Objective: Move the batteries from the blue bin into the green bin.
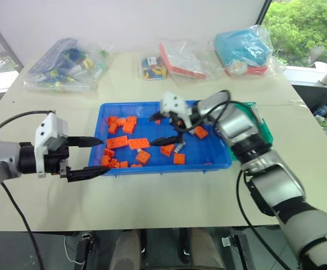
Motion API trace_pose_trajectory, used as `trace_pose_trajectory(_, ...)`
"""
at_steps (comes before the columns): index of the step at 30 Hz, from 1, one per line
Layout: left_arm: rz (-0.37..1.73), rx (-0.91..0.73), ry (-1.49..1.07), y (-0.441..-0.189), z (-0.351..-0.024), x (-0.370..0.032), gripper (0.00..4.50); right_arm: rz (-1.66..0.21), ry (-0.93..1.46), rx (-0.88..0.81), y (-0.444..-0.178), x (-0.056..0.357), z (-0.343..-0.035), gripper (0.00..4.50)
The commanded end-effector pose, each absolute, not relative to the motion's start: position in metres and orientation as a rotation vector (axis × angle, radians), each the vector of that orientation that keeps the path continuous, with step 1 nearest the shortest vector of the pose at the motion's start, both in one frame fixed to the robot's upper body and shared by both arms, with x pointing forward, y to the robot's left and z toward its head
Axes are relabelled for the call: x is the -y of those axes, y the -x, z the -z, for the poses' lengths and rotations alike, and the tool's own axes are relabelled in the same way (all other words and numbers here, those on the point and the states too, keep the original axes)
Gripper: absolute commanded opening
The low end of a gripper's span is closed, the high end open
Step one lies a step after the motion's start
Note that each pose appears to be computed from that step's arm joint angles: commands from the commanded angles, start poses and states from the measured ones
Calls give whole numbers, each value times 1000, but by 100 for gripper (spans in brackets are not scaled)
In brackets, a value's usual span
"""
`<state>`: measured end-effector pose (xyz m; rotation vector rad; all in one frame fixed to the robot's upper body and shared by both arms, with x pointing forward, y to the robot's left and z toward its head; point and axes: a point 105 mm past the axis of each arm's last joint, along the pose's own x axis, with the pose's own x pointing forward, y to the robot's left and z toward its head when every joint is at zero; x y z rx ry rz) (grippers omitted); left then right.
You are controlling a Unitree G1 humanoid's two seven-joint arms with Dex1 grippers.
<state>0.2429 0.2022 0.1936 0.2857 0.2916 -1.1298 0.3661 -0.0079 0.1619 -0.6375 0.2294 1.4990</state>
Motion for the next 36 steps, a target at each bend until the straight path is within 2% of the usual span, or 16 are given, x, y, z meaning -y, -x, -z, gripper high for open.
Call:
trace_pose_trajectory(1, 1112, -253, -331, -241, -203, -201, 450, -1513, 712, -221, -375, -3, -167, 449)
trace_pose_trajectory(5, 1078, -232, -330, -240, -205, -201, 450, -1510, 763, -281, -382, -6, -149, 449)
trace_pose_trajectory(22, 1021, -196, -338, -244, -206, -201, 450, -1416, 741, -279, -390, -26, -126, 449)
trace_pose_trajectory(24, 1019, -192, -342, -246, -207, -201, 450, -1413, 722, -278, -390, -28, -126, 398)
trace_pose_trajectory(26, 1019, -187, -346, -247, -207, -201, 450, -1414, 705, -278, -389, -28, -126, 328)
trace_pose_trajectory(30, 1021, -179, -351, -251, -208, -200, 450, -1411, 667, -275, -390, -26, -130, 137)
trace_pose_trajectory(31, 1022, -179, -352, -252, -207, -200, 450, -1406, 650, -267, -391, -25, -133, 107)
trace_pose_trajectory(36, 1026, -173, -360, -260, -205, -201, 450, -1305, 618, -191, -404, -27, -150, 107)
